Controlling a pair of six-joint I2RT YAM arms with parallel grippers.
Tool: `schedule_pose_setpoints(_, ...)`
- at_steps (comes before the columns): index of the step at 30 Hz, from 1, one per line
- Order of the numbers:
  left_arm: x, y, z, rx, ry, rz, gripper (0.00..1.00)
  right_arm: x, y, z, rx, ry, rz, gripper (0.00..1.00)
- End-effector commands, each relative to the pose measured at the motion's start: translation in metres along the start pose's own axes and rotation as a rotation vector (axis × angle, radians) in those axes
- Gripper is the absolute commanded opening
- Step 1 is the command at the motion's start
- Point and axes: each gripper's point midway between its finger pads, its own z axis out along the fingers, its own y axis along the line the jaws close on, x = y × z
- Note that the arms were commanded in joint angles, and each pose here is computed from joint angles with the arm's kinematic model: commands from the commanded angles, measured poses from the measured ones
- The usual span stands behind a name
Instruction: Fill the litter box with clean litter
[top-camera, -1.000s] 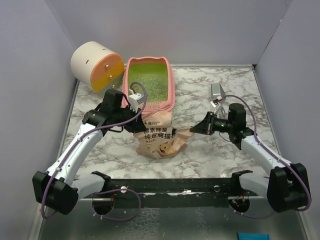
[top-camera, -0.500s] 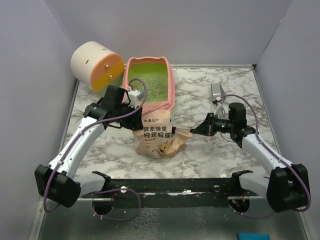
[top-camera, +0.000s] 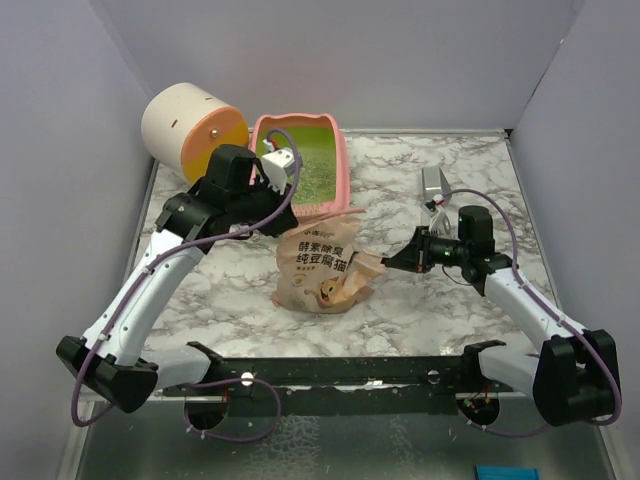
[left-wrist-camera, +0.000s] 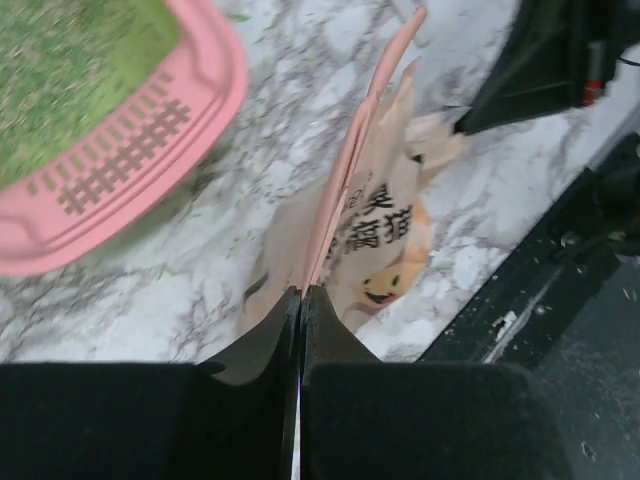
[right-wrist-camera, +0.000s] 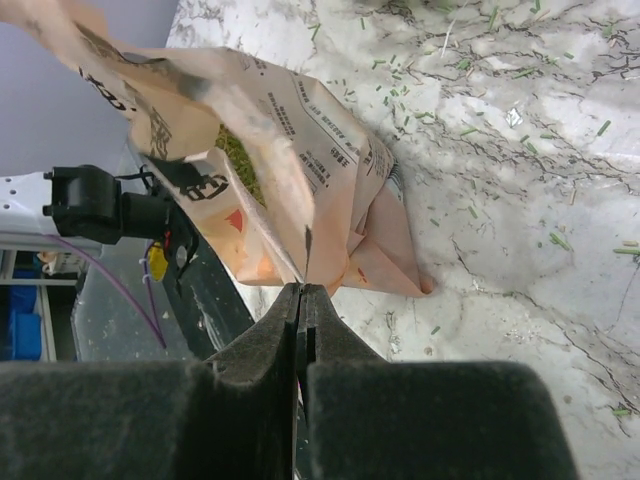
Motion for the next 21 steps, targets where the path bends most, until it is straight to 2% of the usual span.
schedule_pose_setpoints(1,-0.025,-0.067,0.009,0.188,-0.064,0.159,0.0,-0.008,0.001,-0.004,0.018,-0.023,-0.035,0.01)
schedule_pose_setpoints(4,-0.005,-0.087,0.034,0.131,0.015,0.328,0.0,-0.01,0.002,-0.005,0.023,-0.024,-0.041,0.01)
schedule_pose_setpoints(7,-0.022,-0.085,0.026,-0.01,-0.049,0.5,0.02,-0.012,0.004,-0.007,0.028,-0.031,-0.054,0.01)
schedule_pose_setpoints(8,-0.035,-0.082,0.018,-0.048,-0.106,0.511,0.08,-0.013,0.004,-0.008,0.034,-0.035,-0.058,0.01)
schedule_pose_setpoints(9,-0.046,-0.078,0.01,-0.087,-0.163,0.514,0.1,-0.013,0.004,-0.008,0.041,-0.037,-0.059,0.01)
schedule_pose_setpoints(13,-0.078,-0.073,-0.022,-0.159,-0.349,0.544,0.12,-0.014,0.001,-0.011,0.074,-0.049,-0.066,0.01)
schedule_pose_setpoints(17,-0.089,-0.051,-0.051,-0.301,-0.411,0.52,0.19,-0.015,-0.001,-0.014,0.1,-0.06,-0.072,0.01)
schedule_pose_setpoints(18,-0.089,-0.051,-0.055,-0.3,-0.422,0.507,0.28,-0.015,-0.001,-0.013,0.099,-0.057,-0.07,0.01)
schedule_pose_setpoints(20,-0.08,-0.062,-0.05,-0.221,-0.424,0.507,0.31,-0.014,-0.001,-0.014,0.103,-0.056,-0.069,0.01)
schedule_pose_setpoints(21,-0.074,-0.071,-0.042,-0.161,-0.413,0.514,0.36,-0.015,-0.001,-0.014,0.105,-0.055,-0.069,0.01)
